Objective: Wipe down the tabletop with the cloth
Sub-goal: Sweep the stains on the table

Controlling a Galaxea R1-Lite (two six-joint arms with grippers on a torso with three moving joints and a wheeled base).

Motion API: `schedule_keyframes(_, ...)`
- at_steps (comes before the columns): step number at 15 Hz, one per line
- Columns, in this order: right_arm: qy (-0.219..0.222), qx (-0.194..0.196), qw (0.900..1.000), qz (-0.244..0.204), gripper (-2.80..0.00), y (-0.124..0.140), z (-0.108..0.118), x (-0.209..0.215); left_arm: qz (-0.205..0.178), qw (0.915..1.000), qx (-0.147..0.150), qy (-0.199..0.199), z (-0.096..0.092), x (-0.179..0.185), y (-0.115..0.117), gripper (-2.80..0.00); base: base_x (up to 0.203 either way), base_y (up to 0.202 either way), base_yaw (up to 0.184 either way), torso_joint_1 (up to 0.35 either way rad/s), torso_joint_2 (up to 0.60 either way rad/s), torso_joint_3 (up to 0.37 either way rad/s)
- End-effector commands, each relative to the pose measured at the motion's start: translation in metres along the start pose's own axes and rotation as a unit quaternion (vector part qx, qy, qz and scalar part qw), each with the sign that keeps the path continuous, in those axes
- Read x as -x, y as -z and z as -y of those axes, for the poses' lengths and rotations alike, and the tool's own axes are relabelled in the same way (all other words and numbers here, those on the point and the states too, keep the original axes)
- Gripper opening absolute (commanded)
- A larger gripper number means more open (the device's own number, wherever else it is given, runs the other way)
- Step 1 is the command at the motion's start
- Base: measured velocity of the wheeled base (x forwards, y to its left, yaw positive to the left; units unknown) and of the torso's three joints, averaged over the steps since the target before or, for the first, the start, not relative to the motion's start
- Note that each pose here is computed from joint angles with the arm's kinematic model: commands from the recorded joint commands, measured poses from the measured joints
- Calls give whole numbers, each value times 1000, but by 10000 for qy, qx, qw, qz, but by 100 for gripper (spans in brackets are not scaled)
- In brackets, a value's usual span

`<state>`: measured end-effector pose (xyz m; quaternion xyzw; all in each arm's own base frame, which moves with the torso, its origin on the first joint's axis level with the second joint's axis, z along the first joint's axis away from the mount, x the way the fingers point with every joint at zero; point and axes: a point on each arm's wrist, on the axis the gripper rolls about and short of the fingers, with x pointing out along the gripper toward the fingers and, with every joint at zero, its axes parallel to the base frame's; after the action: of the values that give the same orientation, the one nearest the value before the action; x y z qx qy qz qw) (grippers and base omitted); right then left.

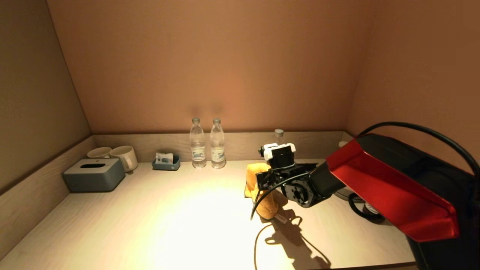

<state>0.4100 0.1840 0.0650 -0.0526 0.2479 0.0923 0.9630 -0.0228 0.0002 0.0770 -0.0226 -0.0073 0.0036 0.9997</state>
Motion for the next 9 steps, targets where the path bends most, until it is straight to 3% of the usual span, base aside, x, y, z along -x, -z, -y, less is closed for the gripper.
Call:
schedule_keyframes(1,47,16,9999,-143,-280,13,0,-15,4,10000,5,0,0,0,0,-280,0,0,0,0,0,0)
schedule_keyframes(9,29,46,9988,-478,-280,31,-3,-22,4,10000,5,0,0,0,0,-280,0,0,0,0,0,0)
